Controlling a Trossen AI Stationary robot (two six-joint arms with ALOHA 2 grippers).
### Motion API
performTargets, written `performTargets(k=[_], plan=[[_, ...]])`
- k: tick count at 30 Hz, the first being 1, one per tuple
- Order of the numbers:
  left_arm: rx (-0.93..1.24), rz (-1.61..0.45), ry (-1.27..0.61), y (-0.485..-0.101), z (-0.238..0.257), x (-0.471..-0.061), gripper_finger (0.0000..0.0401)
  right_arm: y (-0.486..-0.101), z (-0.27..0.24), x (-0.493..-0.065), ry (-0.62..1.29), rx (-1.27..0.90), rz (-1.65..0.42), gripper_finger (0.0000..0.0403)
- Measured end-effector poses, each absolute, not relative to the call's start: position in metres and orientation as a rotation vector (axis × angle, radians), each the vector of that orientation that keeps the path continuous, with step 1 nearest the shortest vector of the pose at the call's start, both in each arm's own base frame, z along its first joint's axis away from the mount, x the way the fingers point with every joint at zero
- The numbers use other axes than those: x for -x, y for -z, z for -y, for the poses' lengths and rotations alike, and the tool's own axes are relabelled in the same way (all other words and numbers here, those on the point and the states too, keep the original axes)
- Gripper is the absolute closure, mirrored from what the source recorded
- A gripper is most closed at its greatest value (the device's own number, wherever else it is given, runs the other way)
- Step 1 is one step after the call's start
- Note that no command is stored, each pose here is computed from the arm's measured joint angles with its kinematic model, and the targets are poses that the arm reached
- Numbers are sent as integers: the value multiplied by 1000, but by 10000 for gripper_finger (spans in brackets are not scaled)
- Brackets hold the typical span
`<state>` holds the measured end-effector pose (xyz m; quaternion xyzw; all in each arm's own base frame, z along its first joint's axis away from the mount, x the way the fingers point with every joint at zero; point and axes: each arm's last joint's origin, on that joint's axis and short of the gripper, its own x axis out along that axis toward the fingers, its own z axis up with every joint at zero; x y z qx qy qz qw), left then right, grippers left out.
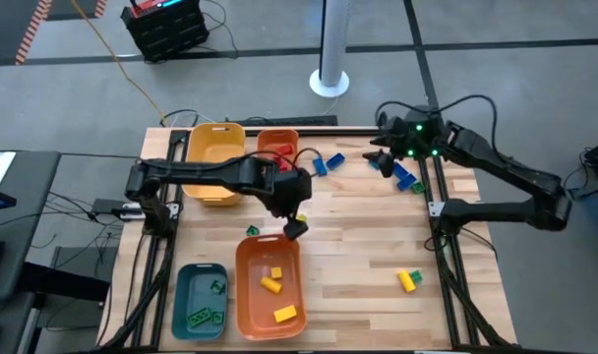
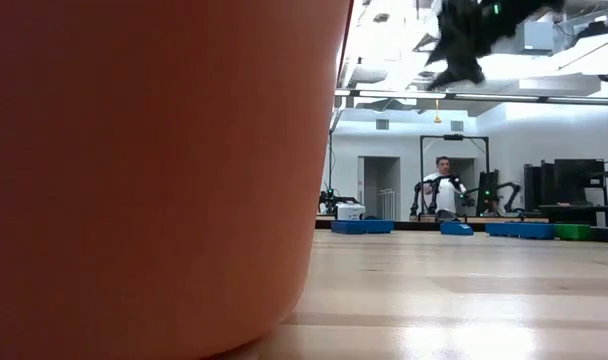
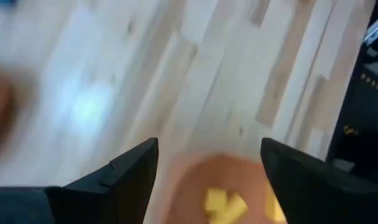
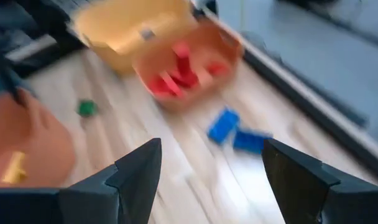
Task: Sort blocks
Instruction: Put the blue game piece into the yellow bin
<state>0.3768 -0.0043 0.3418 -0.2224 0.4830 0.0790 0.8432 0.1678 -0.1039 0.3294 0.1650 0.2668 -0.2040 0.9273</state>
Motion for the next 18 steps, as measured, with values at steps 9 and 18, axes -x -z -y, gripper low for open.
performTargets(k=[9, 18], plan=[[264, -867, -110, -350, -70, -381, 153, -256, 145, -159, 701, -599, -829, 113], [166, -809, 14, -353, -129, -366, 154, -200, 190, -150, 935, -831, -1081, 113]])
